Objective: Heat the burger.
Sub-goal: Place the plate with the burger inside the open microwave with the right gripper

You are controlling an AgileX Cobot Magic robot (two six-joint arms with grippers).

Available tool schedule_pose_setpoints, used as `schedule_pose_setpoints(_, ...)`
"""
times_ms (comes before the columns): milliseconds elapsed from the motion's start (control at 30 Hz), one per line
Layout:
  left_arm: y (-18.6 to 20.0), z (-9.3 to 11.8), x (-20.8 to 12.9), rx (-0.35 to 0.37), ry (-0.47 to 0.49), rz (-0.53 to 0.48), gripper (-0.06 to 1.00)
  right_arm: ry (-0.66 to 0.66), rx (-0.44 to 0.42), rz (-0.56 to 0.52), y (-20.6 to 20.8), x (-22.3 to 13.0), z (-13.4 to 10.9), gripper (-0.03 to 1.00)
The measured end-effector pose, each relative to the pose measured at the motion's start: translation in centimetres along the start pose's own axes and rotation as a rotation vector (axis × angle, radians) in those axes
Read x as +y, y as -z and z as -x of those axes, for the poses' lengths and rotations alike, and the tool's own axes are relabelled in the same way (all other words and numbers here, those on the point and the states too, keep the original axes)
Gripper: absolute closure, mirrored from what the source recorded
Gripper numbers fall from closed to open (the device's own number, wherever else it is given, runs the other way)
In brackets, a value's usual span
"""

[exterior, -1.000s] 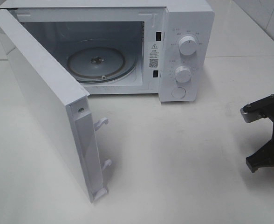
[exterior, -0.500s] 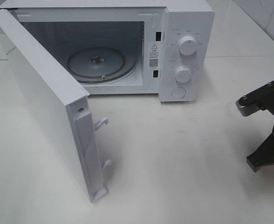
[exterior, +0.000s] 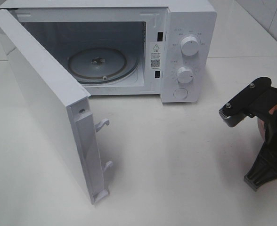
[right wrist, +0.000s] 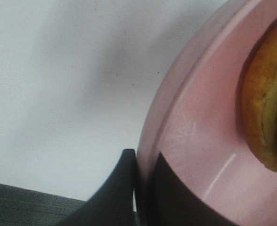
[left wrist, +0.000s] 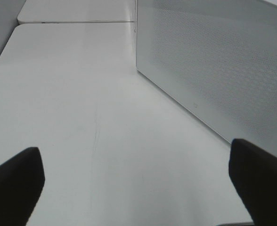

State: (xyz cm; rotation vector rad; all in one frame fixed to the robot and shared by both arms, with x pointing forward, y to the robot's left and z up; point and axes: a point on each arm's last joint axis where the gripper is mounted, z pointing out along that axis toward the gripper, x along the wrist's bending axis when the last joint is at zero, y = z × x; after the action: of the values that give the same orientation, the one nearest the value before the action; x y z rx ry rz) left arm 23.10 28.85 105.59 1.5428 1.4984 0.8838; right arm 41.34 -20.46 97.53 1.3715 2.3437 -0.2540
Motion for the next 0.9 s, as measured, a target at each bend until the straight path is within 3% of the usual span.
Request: schedule_pose_setpoints(900, 0.0, 0.0, 0.0, 0.0, 0.0, 0.0, -0.04, 0.539, -0.031, 0.168, 4.1, -2.1, -6.5, 0.93)
